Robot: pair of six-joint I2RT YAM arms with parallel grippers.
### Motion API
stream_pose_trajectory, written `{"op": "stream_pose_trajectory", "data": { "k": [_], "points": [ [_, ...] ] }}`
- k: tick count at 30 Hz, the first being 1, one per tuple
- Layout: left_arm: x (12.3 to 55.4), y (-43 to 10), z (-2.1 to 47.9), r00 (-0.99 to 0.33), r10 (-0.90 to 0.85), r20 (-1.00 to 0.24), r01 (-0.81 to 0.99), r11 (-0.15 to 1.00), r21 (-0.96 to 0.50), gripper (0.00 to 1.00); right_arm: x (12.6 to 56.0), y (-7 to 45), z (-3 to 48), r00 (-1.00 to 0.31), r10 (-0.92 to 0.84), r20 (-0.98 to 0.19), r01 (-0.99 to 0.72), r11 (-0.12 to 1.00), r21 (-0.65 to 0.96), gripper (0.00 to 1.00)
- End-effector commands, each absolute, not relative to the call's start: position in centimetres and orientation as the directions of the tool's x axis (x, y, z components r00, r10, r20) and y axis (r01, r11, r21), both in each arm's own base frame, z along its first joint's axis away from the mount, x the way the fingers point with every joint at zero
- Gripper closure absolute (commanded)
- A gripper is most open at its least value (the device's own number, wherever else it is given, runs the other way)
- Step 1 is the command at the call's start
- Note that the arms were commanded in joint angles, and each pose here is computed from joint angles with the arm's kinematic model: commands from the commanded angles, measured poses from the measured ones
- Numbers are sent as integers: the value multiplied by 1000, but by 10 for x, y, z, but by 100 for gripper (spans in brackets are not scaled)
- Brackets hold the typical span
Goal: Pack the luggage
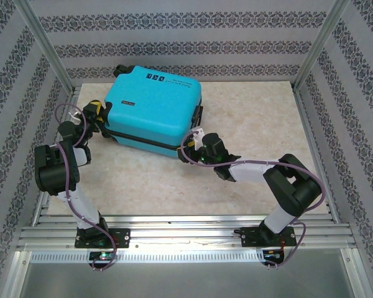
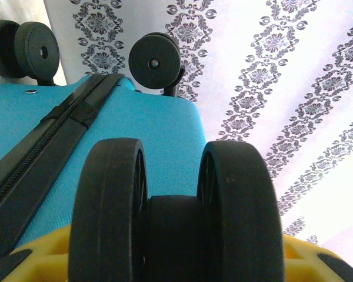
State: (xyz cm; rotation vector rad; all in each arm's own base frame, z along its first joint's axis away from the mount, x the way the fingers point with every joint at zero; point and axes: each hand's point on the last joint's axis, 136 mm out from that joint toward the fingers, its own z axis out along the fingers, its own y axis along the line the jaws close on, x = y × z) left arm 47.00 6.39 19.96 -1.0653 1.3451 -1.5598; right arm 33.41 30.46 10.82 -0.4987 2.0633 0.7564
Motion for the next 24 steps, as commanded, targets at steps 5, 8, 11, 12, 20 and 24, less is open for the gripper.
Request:
{"op": "stream_pose_trajectory", "data": {
  "k": [5, 8, 11, 12, 20, 24],
  "points": [
    [469, 50, 240, -409, -880, 241, 98, -305, -947, 100, 337, 305, 87, -496, -168, -852, -587, 787, 187, 45],
    [470, 49, 240, -414, -878, 240, 96, -304, -948, 100, 341, 305, 85, -475, -192, -859, -588, 795, 147, 53],
    [471, 47, 241, -433, -870, 235, 92, -301, -949, 100, 343, 304, 90, -443, -209, -872, -597, 795, 112, 64],
    [471, 46, 241, -439, -868, 233, 89, -300, -950, 100, 344, 303, 93, -430, -213, -878, -597, 796, 100, 68],
    [476, 41, 230, -476, -846, 239, 53, -299, -953, 100, 341, 307, 113, -339, -251, -907, -706, 704, 69, 93],
    [478, 37, 232, -505, -833, 226, 52, -291, -955, 100, 339, 299, 123, -317, -225, -921, -740, 667, 91, 100]
  ]
}}
